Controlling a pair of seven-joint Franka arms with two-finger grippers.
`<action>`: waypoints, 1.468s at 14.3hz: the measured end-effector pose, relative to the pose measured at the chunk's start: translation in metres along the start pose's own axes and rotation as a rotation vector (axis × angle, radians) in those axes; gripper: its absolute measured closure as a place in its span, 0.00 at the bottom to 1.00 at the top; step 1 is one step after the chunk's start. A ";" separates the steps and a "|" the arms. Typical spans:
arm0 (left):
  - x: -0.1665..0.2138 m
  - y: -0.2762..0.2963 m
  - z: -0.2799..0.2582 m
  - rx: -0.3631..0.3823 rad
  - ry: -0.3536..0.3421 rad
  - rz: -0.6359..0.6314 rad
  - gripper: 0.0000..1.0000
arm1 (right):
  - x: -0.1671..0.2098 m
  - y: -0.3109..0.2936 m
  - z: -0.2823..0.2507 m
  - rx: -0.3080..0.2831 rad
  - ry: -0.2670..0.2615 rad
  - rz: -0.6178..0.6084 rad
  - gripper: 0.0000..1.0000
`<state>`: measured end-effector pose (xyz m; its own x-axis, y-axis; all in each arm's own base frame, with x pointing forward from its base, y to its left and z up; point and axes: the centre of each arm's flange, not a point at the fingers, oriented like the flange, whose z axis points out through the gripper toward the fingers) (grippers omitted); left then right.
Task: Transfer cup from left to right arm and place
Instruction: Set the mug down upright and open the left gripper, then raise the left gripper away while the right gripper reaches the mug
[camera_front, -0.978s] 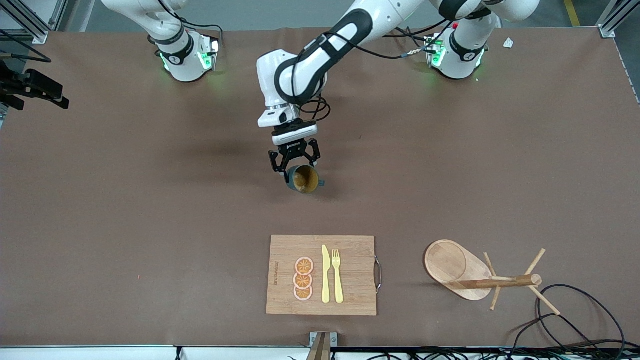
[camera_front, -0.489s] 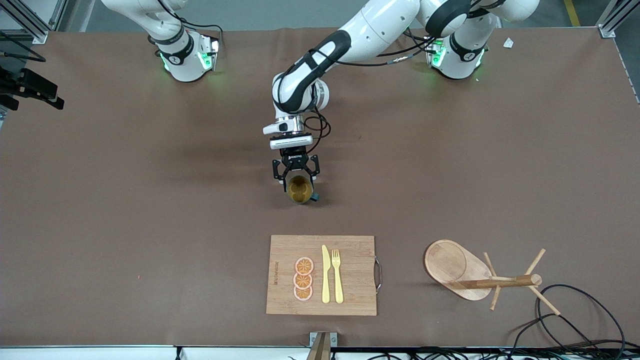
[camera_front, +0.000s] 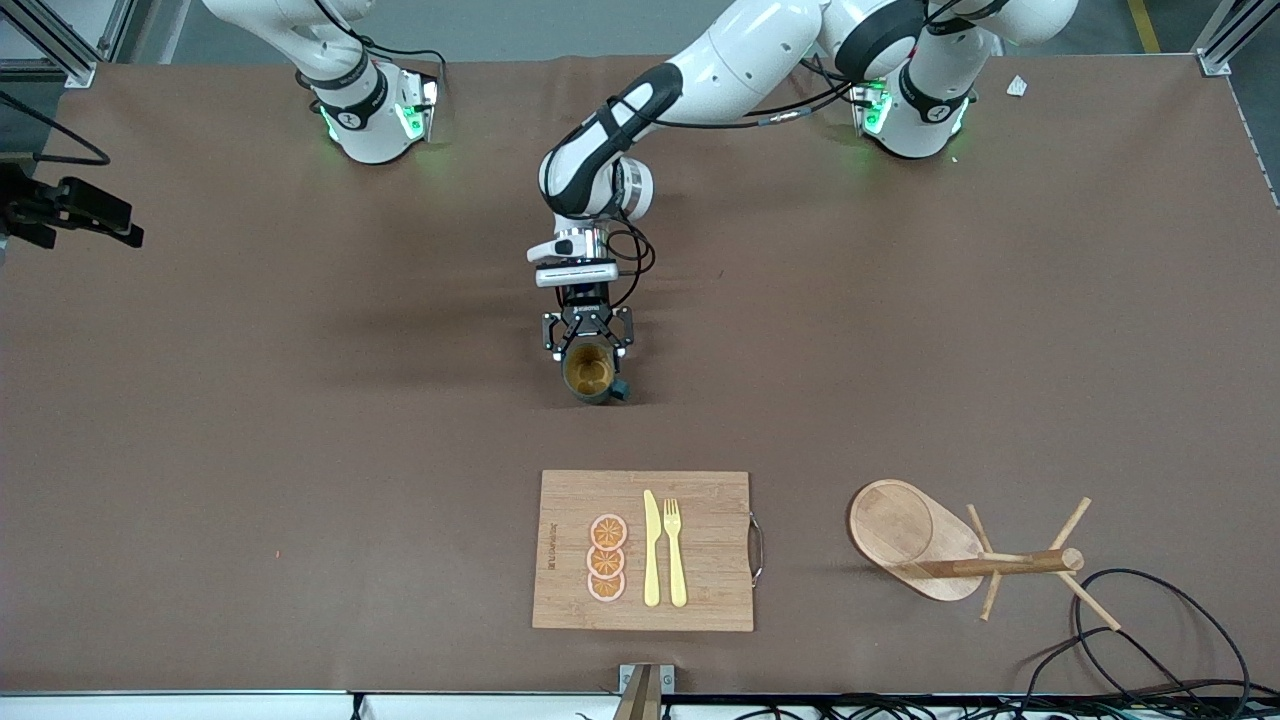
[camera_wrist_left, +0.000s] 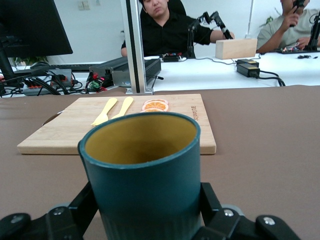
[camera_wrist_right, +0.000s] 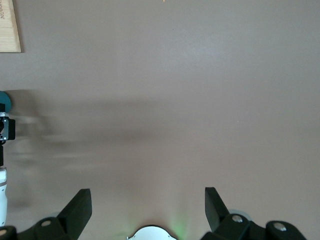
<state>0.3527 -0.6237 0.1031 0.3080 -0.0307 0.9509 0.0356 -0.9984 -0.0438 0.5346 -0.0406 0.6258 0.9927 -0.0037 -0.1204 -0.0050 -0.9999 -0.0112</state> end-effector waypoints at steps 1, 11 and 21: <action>-0.008 -0.002 0.000 0.002 0.002 0.005 0.14 | 0.002 0.000 0.002 0.000 -0.004 0.000 0.00; -0.042 -0.011 -0.017 0.025 0.005 0.060 0.00 | 0.056 0.003 0.075 -0.016 -0.097 0.003 0.00; 0.010 0.007 -0.158 0.353 -0.139 -0.092 0.01 | 0.076 -0.049 0.109 -0.044 -0.093 0.151 0.00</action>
<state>0.2052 -0.6386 0.1605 0.4135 0.0889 0.9062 0.3865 -0.9183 -0.0863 0.5974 0.0096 0.5091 0.9656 -0.1543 -0.2091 -0.1454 -0.9877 0.0575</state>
